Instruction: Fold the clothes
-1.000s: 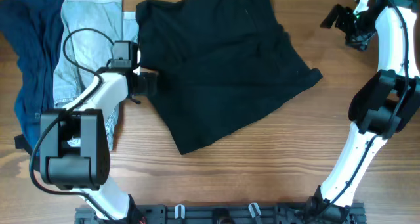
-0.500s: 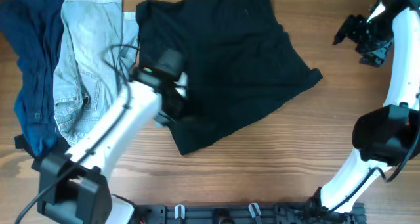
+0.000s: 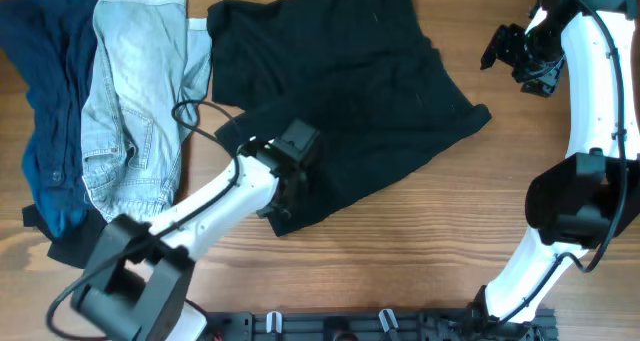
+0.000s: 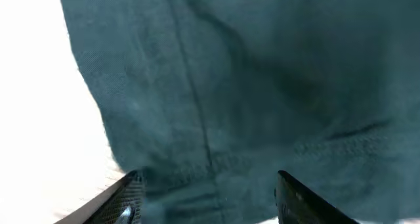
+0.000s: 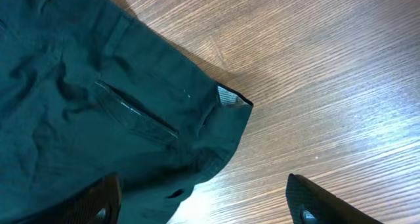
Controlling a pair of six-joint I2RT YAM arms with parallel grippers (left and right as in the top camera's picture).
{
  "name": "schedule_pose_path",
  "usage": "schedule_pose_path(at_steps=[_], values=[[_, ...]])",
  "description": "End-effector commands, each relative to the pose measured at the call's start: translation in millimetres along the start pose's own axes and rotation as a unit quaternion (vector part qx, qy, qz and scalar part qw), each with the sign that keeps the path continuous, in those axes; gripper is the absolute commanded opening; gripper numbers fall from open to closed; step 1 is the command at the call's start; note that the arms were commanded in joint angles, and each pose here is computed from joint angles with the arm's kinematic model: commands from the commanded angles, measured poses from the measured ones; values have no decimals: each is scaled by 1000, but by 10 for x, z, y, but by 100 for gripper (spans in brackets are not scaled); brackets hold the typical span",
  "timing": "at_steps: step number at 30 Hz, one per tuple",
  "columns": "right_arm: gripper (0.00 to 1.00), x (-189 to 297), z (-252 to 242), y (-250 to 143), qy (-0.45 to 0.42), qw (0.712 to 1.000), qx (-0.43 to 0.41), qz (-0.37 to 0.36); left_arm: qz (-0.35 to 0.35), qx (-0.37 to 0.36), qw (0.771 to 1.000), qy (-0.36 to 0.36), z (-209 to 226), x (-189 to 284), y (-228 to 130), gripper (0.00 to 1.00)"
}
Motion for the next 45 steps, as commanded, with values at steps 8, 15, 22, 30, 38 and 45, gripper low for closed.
schedule_pose_path(at_steps=[8,15,22,30,38,45], values=[[81,-86,-13,14,-17,1000,2,6,-22,19,998,60,20,-351,57,4],[77,-87,1,-53,-21,999,15,28,-23,36,997,59,110,-159,132,4],[73,-886,324,-513,2,989,39,141,-68,56,996,33,232,67,396,4],[36,-1497,284,-780,0,989,22,146,-72,76,994,38,374,59,616,4],[4,-679,291,-859,16,998,15,64,-101,27,995,-5,259,470,775,4],[4,123,133,-1309,-26,999,-9,34,-101,27,995,-9,513,903,598,4]])
Point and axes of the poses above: each gripper's point midway between its finger pads, its own x axis back along the fingers, its own z axis along the line the jaws close on, y = z × x, the point moved 10 cm from there along x, back along the fingers, and after that the axes turned 13 degrees about x, right-handed, at the moved point
